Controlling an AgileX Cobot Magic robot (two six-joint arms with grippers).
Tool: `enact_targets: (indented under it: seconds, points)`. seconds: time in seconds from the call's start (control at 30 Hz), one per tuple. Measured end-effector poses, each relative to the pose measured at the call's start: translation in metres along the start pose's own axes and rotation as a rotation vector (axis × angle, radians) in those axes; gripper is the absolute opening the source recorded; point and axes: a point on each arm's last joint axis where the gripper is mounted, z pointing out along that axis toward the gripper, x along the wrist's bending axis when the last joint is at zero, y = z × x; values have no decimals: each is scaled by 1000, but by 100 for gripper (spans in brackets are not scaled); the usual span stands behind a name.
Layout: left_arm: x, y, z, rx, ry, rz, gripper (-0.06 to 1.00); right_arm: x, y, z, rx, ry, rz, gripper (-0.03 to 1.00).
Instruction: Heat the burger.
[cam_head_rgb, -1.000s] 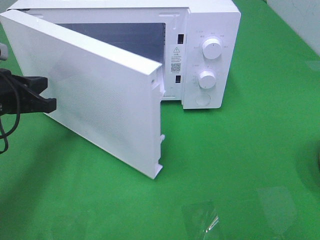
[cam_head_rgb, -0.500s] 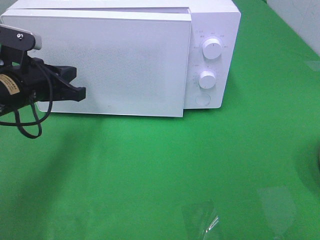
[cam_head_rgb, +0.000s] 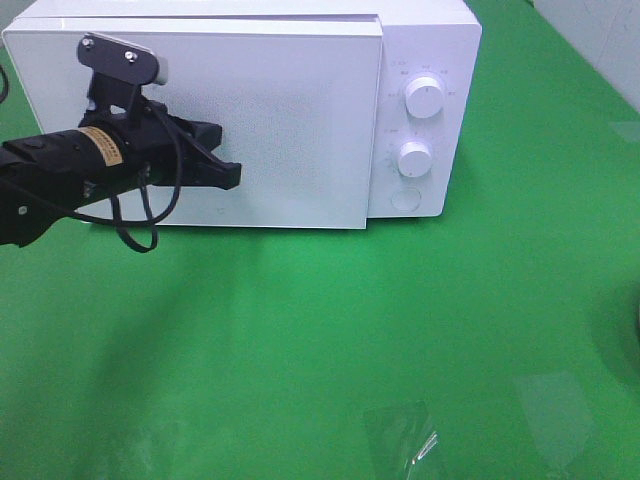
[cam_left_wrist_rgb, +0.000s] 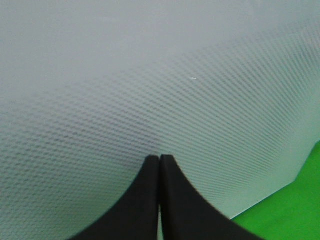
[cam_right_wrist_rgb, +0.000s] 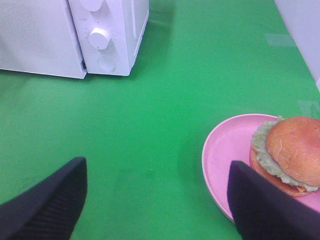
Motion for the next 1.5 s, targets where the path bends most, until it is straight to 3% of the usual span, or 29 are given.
enact_targets:
  seconds: [0.73, 1.0, 1.17, 1.2, 1.23, 1.27, 1.3, 1.33, 1.37, 1.4, 1.43, 1.47, 1.5]
  points:
    - [-56, 17, 59, 6, -127, 84, 0, 0, 0, 0, 0, 1, 1, 76]
    - [-78, 33, 59, -20, -149, 53, 0, 0, 0, 0, 0, 1, 1, 76]
    - [-101, 47, 45, 37, -182, 52, 0, 0, 0, 0, 0, 1, 1, 76]
    - [-115, 49, 38, 86, -208, 70, 8, 0, 0, 0, 0, 1, 1, 76]
    - [-115, 49, 38, 86, -208, 70, 8, 0, 0, 0, 0, 1, 1, 76]
    - [-127, 50, 30, 132, -230, 88, 22, 0, 0, 0, 0, 1, 1, 76]
    - [-127, 50, 30, 132, -230, 88, 22, 0, 0, 0, 0, 1, 1, 76]
    - [-137, 52, 22, 180, -249, 105, 44, 0, 0, 0, 0, 1, 1, 76]
    - [-137, 52, 22, 180, -249, 105, 44, 0, 0, 0, 0, 1, 1, 76]
    - [-146, 54, 13, 228, -265, 123, 69, 0, 0, 0, 0, 1, 1, 76]
    - [-146, 54, 13, 228, -265, 123, 69, 0, 0, 0, 0, 1, 1, 76]
    - [-153, 55, 2, 288, -277, 143, 86, 0, 0, 0, 0, 1, 1, 76]
    - [-153, 55, 2, 288, -277, 143, 86, 0, 0, 0, 0, 1, 1, 76]
